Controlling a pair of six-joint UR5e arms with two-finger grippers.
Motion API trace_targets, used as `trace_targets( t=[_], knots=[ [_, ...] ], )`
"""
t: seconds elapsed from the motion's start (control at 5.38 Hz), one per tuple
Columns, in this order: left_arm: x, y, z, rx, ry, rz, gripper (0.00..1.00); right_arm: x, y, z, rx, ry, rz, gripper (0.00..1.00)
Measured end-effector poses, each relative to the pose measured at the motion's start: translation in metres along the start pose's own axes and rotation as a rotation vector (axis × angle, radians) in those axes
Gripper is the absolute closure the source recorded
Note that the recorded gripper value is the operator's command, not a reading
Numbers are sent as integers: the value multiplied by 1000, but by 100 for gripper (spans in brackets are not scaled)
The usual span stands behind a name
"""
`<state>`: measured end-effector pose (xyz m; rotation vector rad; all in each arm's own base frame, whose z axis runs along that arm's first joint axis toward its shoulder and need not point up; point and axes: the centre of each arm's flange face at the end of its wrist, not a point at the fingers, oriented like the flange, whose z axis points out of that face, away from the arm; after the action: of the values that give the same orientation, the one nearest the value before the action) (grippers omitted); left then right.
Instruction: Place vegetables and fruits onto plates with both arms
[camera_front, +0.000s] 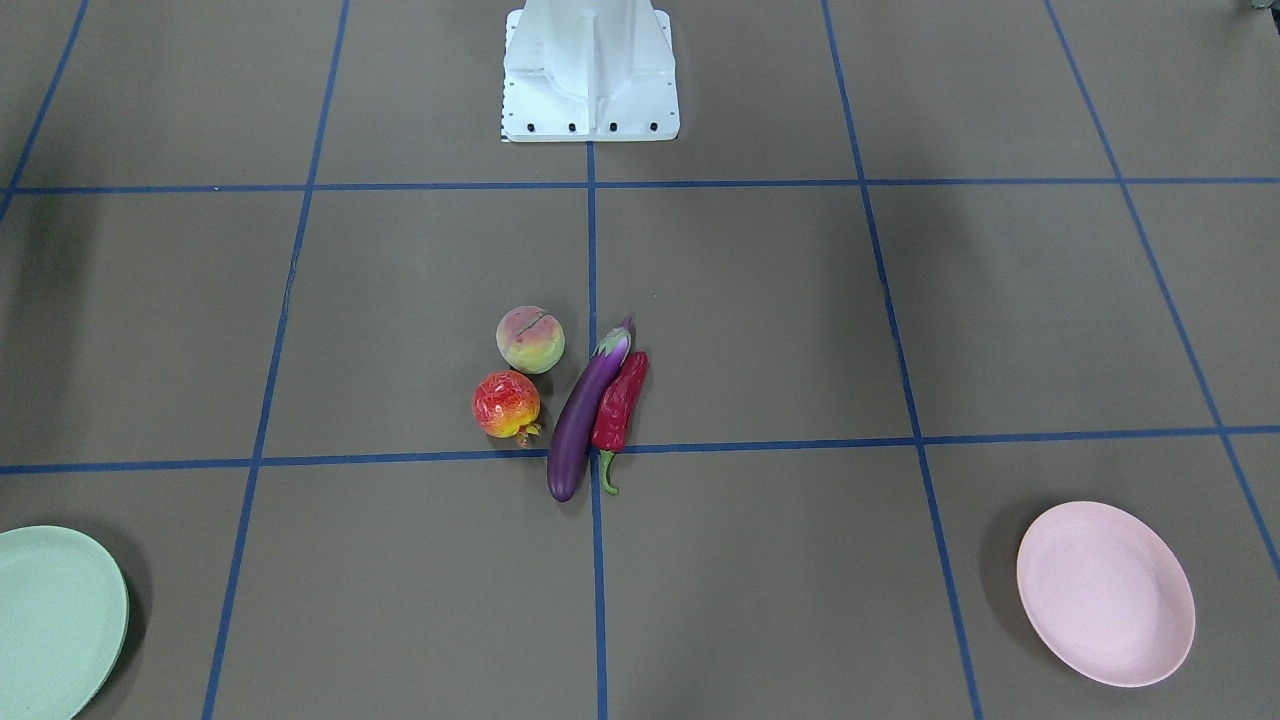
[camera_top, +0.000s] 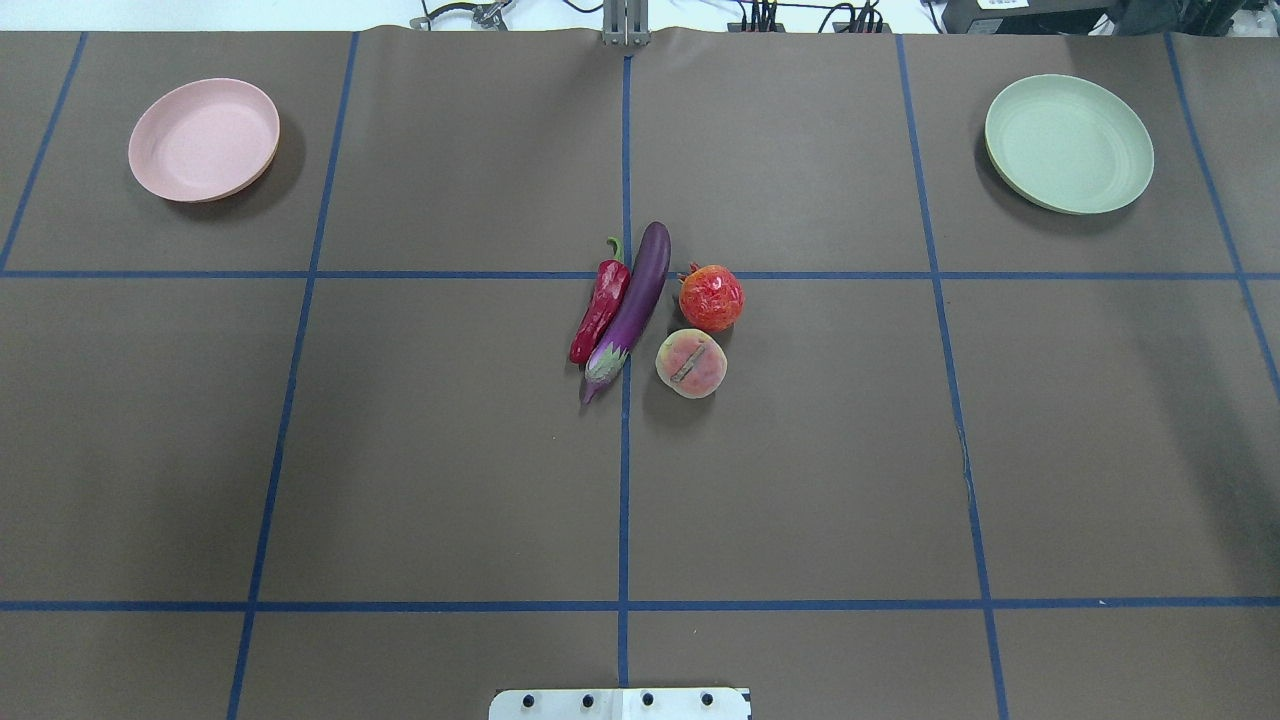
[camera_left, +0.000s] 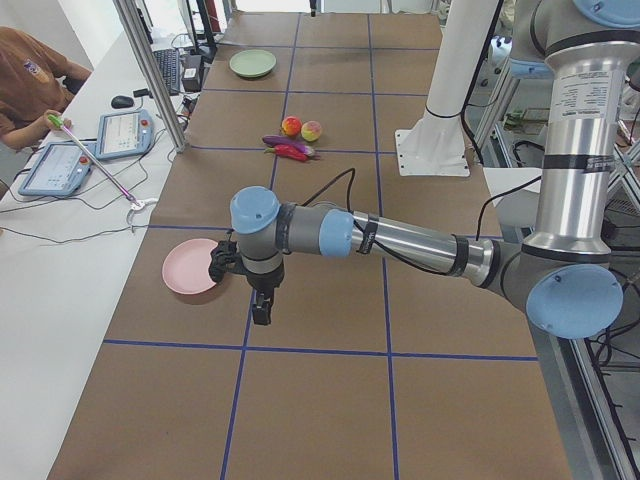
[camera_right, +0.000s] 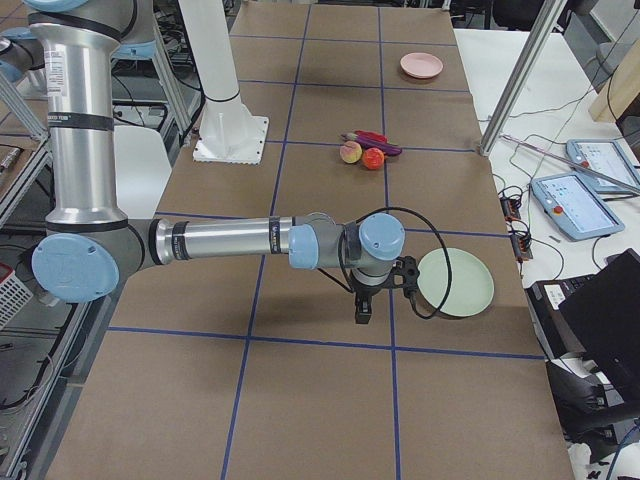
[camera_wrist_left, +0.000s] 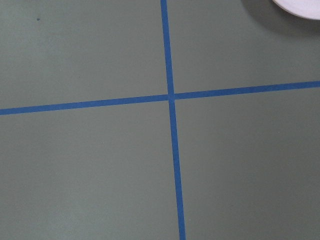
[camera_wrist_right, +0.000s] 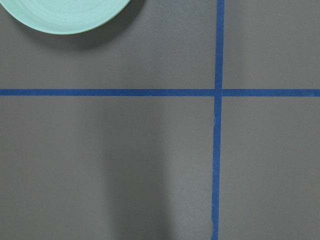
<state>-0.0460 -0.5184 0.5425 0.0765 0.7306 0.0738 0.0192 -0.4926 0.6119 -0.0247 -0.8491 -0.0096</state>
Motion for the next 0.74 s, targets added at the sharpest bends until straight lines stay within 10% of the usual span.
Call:
trace_targets(
  t=[0.74],
  knots=[
    [208, -47, -52, 114, 97, 211, 0, -5, -4, -4, 8, -3, -6, 1]
  ],
)
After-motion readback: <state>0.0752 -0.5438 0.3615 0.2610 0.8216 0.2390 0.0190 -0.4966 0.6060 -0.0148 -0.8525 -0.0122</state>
